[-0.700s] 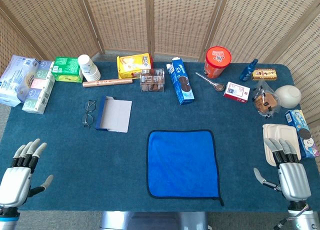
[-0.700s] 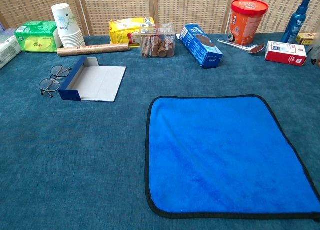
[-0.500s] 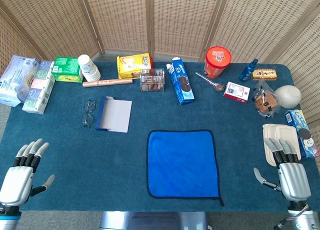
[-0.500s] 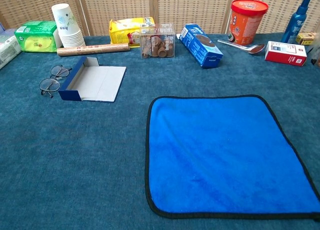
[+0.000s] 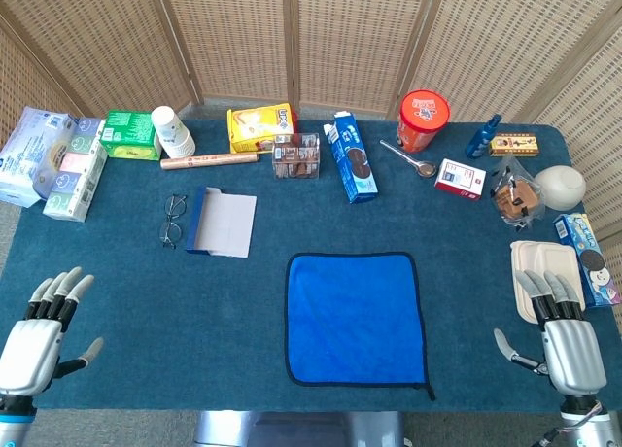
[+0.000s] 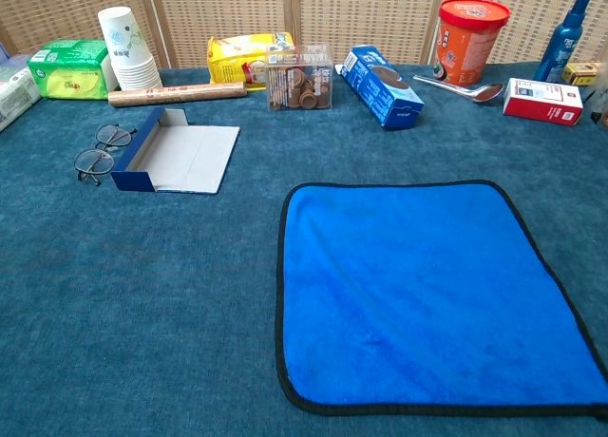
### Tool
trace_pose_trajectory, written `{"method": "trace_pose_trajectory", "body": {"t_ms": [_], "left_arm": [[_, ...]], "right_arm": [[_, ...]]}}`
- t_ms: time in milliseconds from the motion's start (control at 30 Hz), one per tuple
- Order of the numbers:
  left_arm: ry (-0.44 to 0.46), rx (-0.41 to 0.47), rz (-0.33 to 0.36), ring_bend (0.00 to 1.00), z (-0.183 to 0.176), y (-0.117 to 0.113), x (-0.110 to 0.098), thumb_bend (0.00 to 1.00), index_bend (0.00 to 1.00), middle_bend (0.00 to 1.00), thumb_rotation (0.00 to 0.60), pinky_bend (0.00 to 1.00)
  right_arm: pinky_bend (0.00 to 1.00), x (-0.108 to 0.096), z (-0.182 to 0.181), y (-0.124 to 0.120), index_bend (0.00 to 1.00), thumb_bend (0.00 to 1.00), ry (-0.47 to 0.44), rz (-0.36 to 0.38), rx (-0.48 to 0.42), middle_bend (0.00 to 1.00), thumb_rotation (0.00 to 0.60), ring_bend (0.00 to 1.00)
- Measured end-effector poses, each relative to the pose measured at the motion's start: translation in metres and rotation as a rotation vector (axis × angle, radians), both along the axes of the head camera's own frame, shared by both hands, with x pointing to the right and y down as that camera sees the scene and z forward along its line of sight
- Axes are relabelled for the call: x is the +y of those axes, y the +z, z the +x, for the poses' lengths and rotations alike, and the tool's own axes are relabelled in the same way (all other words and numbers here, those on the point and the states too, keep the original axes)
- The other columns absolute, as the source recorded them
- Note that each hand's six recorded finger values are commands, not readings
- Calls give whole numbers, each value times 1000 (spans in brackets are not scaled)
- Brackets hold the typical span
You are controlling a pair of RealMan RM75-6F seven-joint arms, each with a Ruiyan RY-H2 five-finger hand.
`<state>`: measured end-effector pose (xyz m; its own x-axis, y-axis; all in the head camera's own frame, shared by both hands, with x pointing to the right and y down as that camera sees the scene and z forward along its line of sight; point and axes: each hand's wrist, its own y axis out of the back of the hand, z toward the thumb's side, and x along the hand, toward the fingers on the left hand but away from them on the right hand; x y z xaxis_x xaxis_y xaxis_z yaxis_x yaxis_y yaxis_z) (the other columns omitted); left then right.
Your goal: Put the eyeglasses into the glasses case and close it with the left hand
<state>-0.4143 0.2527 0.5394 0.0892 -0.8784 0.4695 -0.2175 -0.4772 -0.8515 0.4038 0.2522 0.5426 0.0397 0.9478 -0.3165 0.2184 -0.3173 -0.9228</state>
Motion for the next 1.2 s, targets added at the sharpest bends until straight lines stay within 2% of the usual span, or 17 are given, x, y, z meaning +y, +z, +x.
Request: {"method": "trace_pose_trajectory", "body": {"t_ms": [233,567,867,1200], "left_arm": [[54,18,-78,0,3,17,-24,239,0,0,600,0],[109,99,-274,0,19,59,-91,240,0,0,600,0],[149,85,-341,0,41,89,-160,243,0,0,600,0],[180,105,-419,0,76,120,-198,334,0,0,600,0]], "right_arm": [[56,-2,1,5,112,343,9,-11,2,126,351,0],[56,-5,10,4,112,343,47,-6,15,125,361,0],[56,-5,17,0,112,343,76,-2,32,125,390,0],[56,-6,19,-1,115,343,93,-9,47,125,414,0]]}}
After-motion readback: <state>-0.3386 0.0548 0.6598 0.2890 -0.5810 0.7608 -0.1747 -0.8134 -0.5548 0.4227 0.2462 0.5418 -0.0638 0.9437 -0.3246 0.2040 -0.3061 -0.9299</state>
